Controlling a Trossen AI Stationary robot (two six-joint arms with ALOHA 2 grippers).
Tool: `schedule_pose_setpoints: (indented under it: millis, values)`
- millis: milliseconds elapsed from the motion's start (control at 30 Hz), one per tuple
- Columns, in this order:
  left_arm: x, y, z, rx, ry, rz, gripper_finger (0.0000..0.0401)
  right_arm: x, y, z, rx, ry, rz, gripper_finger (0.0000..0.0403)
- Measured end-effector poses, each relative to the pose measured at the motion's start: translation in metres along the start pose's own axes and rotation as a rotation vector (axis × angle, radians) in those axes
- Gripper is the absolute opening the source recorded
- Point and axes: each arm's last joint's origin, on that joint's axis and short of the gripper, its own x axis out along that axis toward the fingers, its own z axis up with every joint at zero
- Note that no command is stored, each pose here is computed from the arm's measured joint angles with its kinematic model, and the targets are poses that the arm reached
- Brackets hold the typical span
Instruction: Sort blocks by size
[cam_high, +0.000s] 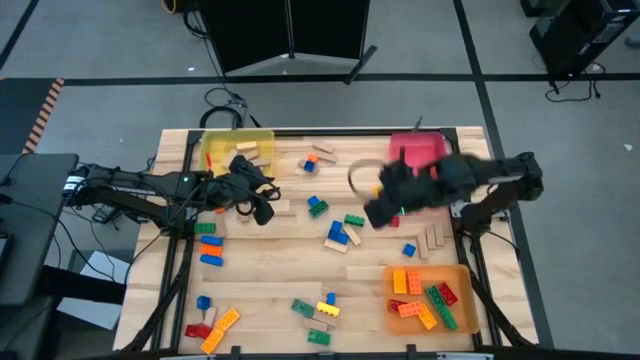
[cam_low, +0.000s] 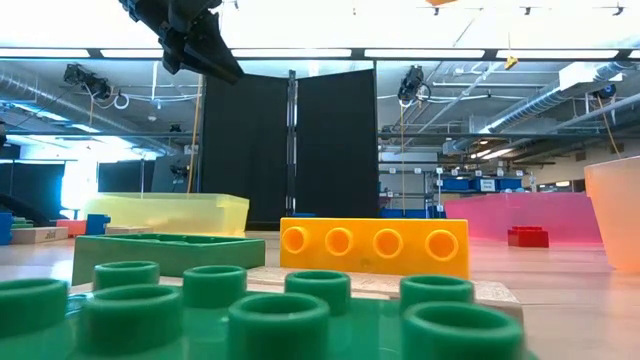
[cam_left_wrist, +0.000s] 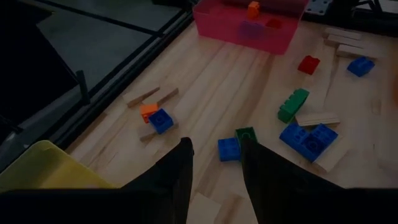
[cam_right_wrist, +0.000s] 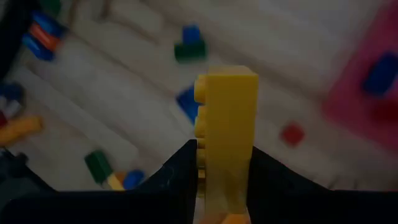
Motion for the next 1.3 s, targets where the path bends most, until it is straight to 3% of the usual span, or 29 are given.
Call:
schedule_pose_setpoints:
  millis: [133, 367, 600, 767, 900, 1300]
  values:
    - [0.0, -0.001, 0.0, 0.0, 0.007, -0.024, 0.0141, 0.014, 0.001, -0.048, 0.084, 0.092, -0.059, 0.0106]
    - [0.0, -0.002, -0.001, 0.0, 0.021, -0.068, 0.0141, 0.04, -0.019, -0.132, 0.345, 0.213, -0.252, 0.0106]
    - [0.0, -0.002, -0.001, 0.0, 0.02, -0.068, 0.0141, 0.063, -0.027, -0.192, 0.445, 0.328, -0.218, 0.0115]
    - [0.0, -0.002, -0.001, 0.0, 0.02, -0.068, 0.0141, 0.091, -0.033, -0.215, 0.433, 0.415, -0.198, 0.0115]
    - [0.0, -0.002, 0.0, 0.0, 0.02, -0.068, 0.0141, 0.108, -0.047, -0.227, 0.426, 0.465, -0.278, 0.0115]
    - [0.0, -0.002, -0.001, 0.0, 0.02, -0.068, 0.0141, 0.145, -0.072, -0.24, 0.409, 0.451, -0.301, 0.0125]
